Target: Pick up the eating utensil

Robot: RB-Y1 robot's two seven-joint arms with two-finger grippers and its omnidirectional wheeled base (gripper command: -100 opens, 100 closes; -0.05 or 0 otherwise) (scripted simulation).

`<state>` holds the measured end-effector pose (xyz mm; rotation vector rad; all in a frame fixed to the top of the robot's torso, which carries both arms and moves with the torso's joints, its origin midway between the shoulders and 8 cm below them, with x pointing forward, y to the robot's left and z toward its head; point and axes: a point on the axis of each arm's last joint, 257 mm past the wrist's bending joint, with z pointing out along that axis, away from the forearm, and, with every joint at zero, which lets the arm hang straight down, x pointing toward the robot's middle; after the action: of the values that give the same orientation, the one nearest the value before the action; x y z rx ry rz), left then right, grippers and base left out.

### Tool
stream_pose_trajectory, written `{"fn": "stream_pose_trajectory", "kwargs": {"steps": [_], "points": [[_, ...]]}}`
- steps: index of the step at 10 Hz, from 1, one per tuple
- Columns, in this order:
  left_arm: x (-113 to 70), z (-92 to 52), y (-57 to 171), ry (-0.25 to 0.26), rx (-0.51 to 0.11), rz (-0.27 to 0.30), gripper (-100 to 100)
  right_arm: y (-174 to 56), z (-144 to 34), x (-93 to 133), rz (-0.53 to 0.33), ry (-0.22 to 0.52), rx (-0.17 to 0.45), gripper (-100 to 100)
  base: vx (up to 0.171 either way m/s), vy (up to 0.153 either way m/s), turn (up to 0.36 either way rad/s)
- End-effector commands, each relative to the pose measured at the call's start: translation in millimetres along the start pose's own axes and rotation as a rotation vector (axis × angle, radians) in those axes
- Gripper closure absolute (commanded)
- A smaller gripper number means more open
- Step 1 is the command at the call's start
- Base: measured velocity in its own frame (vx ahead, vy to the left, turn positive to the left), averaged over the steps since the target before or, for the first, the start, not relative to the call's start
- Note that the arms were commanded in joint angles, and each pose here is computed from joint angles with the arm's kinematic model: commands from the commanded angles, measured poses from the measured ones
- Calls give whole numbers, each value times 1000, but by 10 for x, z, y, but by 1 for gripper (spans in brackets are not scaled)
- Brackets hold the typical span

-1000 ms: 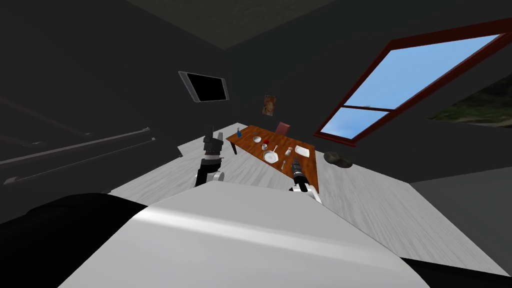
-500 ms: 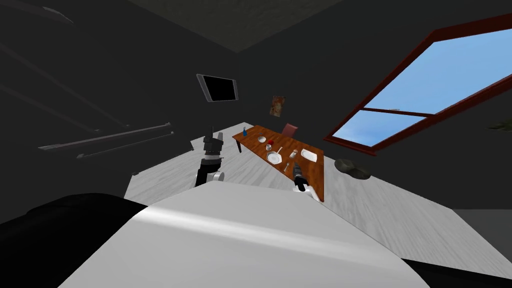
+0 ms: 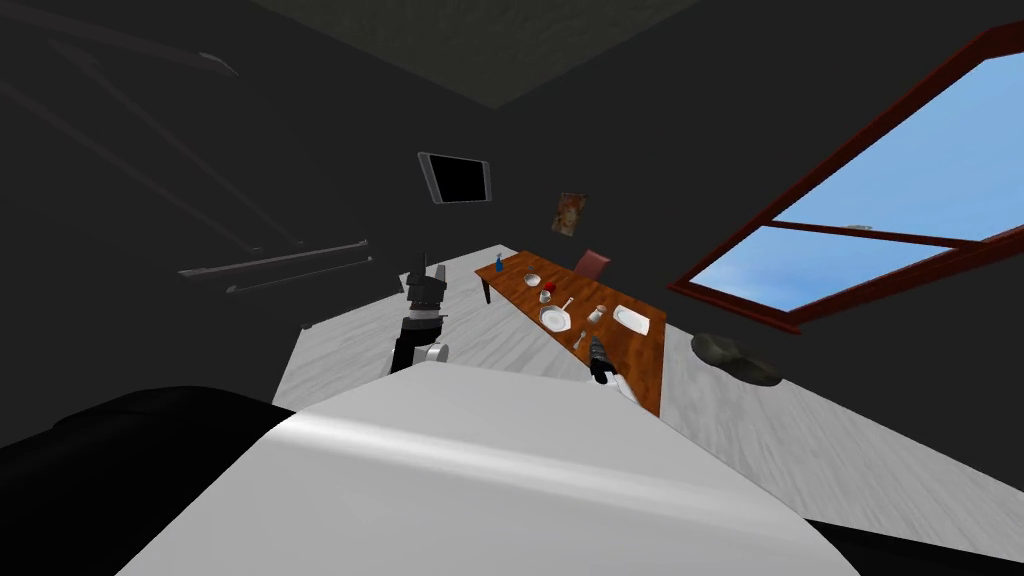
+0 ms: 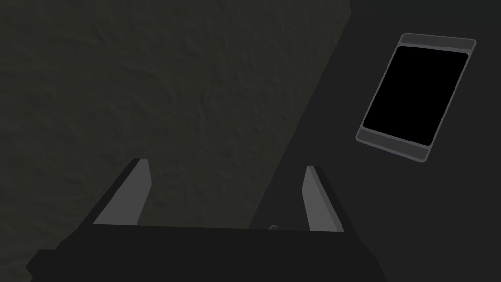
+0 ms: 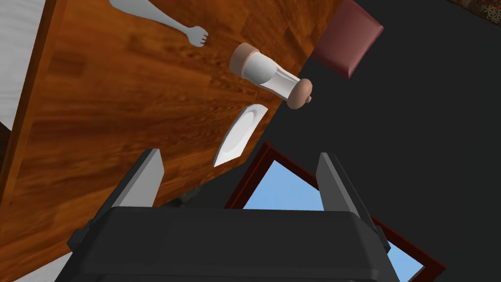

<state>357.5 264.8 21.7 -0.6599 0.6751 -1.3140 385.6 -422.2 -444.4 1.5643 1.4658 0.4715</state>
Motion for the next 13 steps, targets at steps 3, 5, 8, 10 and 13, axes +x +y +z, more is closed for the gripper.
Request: {"fn": "stream_pose_trajectory", "kwargs": {"steps": [3,5,8,10,13], "points": [[1,0,0,0,0,0,0,-399,50,-96,-26,-41,94,-100,0,-26,187],[0,0,0,0,0,0,0,-551,67,-200,-43,-78,139,-100,2,-18,116],[-1,0,0,0,0,0,0,-874,51,-301,-69,-113,217,-100,10,-24,200],[-1,0,0,0,0,0,0,-1157,14,-398,-90,-146,288,-100,20,-39,226],[0,0,0,0,0,0,0,-1459,-53,-491,-118,-177,362,-100,29,-45,201]]}}
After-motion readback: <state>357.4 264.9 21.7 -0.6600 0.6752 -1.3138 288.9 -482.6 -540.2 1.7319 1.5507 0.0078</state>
